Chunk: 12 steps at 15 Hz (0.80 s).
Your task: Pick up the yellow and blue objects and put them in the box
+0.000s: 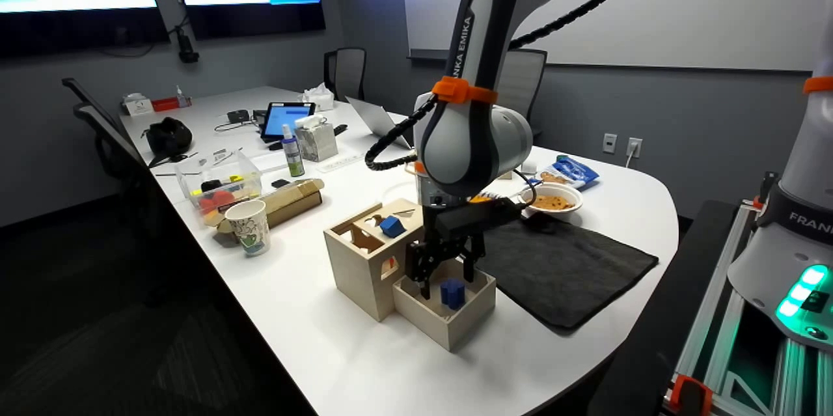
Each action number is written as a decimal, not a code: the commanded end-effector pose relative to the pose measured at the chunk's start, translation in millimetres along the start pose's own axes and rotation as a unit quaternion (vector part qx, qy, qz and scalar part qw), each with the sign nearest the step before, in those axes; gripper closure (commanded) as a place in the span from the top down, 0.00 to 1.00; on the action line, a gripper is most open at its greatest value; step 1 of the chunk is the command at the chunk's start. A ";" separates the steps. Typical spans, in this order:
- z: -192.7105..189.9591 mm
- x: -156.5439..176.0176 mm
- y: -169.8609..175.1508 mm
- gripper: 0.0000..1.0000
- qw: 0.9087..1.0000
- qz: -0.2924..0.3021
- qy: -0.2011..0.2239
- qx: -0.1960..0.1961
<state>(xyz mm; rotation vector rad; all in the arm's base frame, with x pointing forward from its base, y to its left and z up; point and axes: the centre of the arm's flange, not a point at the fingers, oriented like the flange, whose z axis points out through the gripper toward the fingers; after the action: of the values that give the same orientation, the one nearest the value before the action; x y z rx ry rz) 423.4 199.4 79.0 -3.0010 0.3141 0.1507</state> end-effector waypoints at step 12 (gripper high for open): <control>16.0 13.9 -6.0 0.16 1.000 0.010 0.006 0.003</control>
<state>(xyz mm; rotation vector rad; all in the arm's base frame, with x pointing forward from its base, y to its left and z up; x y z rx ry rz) 433.6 200.6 67.7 -2.9979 0.3307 0.1509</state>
